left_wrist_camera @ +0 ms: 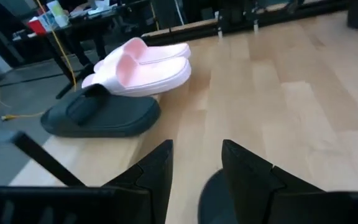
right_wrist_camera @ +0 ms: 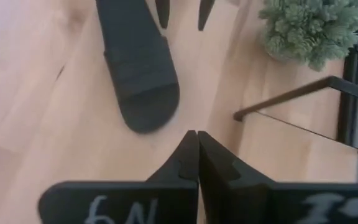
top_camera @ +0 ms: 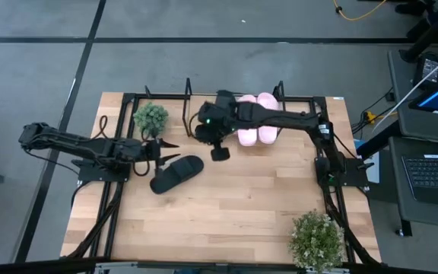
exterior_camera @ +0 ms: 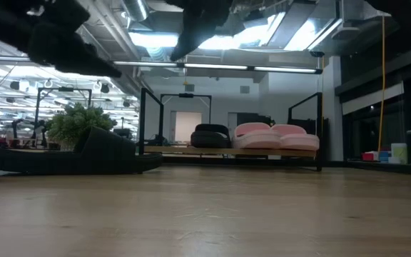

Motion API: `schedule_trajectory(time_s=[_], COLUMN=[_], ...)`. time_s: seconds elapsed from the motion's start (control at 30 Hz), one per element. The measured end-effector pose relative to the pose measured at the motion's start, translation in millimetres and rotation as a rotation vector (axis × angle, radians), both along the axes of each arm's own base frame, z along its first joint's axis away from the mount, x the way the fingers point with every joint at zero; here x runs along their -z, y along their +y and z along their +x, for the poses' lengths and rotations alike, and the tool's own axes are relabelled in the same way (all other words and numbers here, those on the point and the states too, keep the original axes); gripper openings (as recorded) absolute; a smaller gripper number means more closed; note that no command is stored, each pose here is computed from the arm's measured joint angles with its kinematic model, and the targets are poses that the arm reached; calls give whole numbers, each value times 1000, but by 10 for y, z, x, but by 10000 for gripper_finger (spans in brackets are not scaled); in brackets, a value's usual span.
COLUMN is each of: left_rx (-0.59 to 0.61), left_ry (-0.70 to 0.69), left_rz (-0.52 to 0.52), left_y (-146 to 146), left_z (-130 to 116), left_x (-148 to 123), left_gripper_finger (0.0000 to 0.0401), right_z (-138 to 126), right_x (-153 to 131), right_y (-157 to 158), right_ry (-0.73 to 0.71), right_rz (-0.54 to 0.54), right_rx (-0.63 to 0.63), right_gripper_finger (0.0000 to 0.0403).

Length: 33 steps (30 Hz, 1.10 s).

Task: Pick and place slides into the shelf
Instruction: Put the black slides on the shelf

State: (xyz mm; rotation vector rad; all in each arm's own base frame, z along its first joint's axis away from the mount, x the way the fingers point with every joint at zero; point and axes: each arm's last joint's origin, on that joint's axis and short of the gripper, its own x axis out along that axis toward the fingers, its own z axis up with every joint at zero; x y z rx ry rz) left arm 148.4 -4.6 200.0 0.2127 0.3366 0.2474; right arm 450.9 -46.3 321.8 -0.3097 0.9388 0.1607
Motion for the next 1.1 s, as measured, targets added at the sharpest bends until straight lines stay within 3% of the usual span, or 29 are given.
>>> schedule_trajectory(time_s=[0.37,0.77,1.1], left_rx=[119,166,173], left_ry=[-38,-17,49], left_rz=[-48,-97,-136], left_y=[-71,-117,-142], left_z=[-262,-399,-433], left_x=[124,145,213], left_gripper_finger=[130,130,130], right_z=[233,297,197], right_x=[788,902,1374], right_y=[341,611,692], right_ry=[-140,-290,-443], right_rz=[134,130,221], right_rx=[97,127,161], right_gripper_finger=[0,0,0])
